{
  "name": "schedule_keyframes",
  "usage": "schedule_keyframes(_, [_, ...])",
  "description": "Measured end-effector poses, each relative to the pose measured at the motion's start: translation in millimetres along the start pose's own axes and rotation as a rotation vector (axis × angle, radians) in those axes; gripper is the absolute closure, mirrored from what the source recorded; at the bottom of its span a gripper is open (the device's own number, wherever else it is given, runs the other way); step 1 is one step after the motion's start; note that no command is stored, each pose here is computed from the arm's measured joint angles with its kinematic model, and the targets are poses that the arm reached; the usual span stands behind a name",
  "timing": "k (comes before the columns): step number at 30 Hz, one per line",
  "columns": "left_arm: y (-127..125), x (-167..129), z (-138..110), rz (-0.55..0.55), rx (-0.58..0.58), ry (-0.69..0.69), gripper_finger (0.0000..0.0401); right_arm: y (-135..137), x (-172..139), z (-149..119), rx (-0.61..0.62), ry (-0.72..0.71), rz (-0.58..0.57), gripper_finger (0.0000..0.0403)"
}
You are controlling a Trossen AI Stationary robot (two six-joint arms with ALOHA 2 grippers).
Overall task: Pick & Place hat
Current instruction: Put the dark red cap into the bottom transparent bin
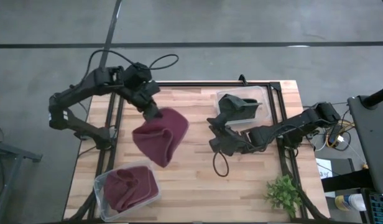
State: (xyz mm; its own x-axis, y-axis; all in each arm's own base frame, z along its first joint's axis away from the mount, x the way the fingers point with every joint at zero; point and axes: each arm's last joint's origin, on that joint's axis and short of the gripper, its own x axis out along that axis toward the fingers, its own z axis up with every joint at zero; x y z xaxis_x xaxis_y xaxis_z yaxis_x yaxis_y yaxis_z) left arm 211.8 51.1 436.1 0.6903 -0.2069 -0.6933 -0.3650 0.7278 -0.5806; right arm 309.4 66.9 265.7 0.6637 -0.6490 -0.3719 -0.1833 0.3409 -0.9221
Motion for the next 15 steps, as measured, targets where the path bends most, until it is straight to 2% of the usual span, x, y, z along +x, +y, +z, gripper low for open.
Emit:
schedule_keyframes(8, [2, -18, -24, 0.115, -0.216, 0.194, 0.0395, 0, 6, -2, 0.063, -0.037, 0.049, 0.0172])
schedule_keyframes(15, [-6, -11, -32, 0.071, -0.220, 0.281, 0.0394, -6, 18, -10, 0.116, -0.018, 0.069, 0.0170])
